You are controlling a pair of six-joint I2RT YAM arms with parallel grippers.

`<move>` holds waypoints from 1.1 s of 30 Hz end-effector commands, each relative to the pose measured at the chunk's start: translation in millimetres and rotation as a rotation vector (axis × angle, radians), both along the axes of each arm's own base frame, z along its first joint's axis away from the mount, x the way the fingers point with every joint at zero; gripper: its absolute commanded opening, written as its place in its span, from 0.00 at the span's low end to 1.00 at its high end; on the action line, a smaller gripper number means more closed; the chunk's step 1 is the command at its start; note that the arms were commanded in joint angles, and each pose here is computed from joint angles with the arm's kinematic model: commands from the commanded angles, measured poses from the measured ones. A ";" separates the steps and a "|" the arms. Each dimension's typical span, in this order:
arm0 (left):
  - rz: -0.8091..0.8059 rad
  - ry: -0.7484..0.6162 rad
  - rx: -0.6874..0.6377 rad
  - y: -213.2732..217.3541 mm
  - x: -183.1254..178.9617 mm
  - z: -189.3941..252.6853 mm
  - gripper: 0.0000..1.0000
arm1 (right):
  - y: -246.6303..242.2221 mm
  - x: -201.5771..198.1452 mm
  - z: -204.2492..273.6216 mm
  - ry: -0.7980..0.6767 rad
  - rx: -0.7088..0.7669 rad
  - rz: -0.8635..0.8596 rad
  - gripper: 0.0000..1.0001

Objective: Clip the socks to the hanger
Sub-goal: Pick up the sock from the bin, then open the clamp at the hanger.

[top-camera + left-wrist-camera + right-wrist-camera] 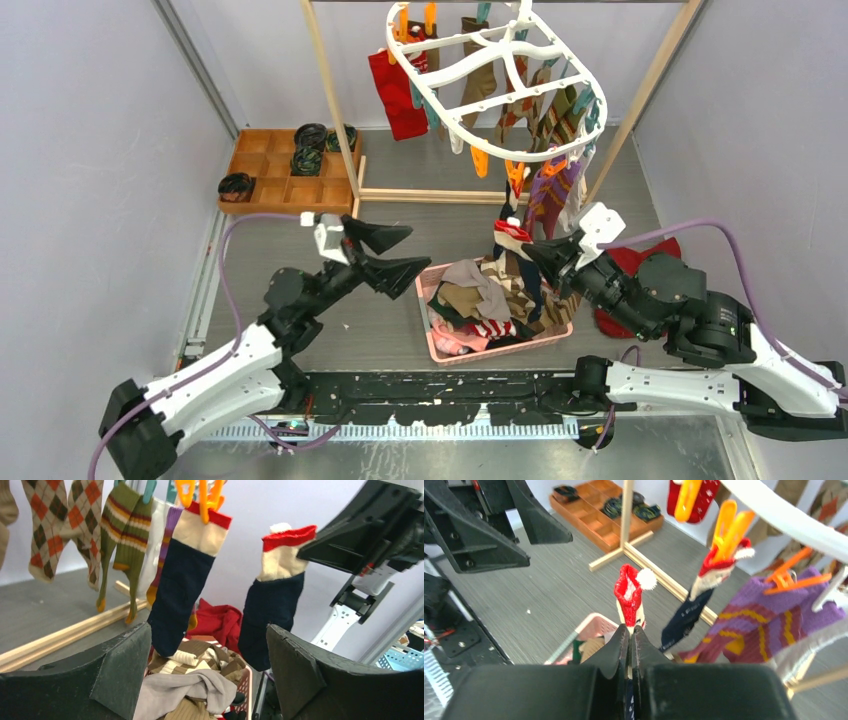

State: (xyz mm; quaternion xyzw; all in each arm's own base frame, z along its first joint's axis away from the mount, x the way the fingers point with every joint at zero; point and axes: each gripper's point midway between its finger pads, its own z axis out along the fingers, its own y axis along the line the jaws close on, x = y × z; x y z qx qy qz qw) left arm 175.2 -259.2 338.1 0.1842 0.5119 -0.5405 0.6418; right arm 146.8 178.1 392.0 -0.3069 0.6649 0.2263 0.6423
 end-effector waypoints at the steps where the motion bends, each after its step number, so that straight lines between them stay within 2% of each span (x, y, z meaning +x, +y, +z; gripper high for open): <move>1: -0.029 0.033 -0.005 -19.3 13.2 18.9 0.86 | -25.0 11.2 -17.6 0.029 -0.035 -0.138 0.01; 6: -0.063 0.055 0.026 -44.0 29.9 36.3 0.86 | -32.9 13.9 -29.1 0.020 -0.058 -0.169 0.01; 12: -0.038 0.112 -0.003 -57.5 56.4 58.0 0.85 | -24.2 13.2 -50.8 0.025 -0.067 -0.145 0.01; 21: 0.041 0.255 0.006 -67.4 89.7 82.4 0.82 | -12.5 13.8 -41.0 -0.011 -0.020 -0.114 0.01; 26: 0.046 0.344 0.045 -76.8 99.7 84.3 0.75 | -5.2 15.5 -33.7 -0.030 -0.003 -0.103 0.01; 33: 0.063 0.312 0.089 -85.1 110.7 88.8 0.68 | -1.0 15.0 -28.2 -0.043 0.011 -0.088 0.01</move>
